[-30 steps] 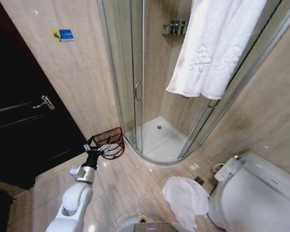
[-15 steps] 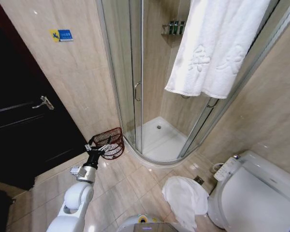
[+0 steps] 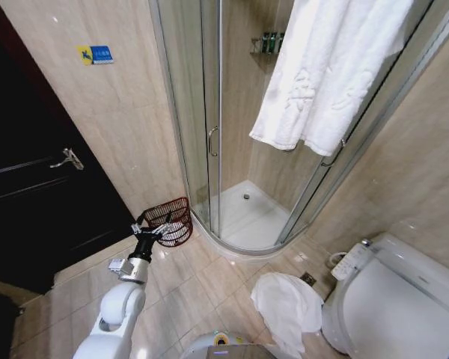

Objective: Discard the used towel into the hamper.

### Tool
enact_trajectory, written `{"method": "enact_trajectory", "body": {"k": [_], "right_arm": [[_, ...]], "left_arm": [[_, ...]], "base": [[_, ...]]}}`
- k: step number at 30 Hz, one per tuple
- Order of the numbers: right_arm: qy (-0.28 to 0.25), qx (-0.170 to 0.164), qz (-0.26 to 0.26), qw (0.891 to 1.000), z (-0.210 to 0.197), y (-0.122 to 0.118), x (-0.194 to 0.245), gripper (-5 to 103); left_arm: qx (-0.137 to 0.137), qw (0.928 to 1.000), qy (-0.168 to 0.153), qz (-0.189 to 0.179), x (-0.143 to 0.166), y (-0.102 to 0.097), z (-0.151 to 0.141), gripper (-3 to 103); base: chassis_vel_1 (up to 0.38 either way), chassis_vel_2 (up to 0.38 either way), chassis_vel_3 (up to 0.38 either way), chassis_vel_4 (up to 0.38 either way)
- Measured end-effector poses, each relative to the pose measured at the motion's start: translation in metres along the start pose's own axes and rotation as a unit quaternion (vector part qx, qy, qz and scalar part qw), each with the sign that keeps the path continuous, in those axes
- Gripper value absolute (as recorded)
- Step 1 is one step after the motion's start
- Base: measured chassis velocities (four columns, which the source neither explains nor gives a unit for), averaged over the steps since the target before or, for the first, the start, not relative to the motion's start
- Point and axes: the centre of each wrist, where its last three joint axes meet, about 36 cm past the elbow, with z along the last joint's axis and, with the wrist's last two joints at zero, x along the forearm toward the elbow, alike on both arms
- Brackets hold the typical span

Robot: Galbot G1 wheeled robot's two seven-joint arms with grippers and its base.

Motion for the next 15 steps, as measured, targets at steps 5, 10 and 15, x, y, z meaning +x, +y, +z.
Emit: {"method": "enact_trajectory", "body": {"k": [5,10,15], "right_arm": [[-0.003,-0.02,-0.012,1.0,0.0029,-0.0007,-0.001,94],[-0.002,-0.023,-0.014,1.0,0.0057,-0.0014,-0.001,73],[0.0,-0.022,-0.013,1.0,0.0067,-0.0015,-0.0017,57]], "left_arm": [[-0.001,1.0,0.0,0.0,0.0019,-0.0005,-0.0015,100],[-0.002,1.0,-0.003,-0.001,0.0022,-0.0005,-0.0049,100],[-0.002,1.0,-0.004,0.001,0.0021,-0.002,-0.0062,100]], "base": [[0.0,0.0,0.0,0.0],[0.0,0.0,0.0,0.0],[0.0,0.0,0.0,0.0]]}}
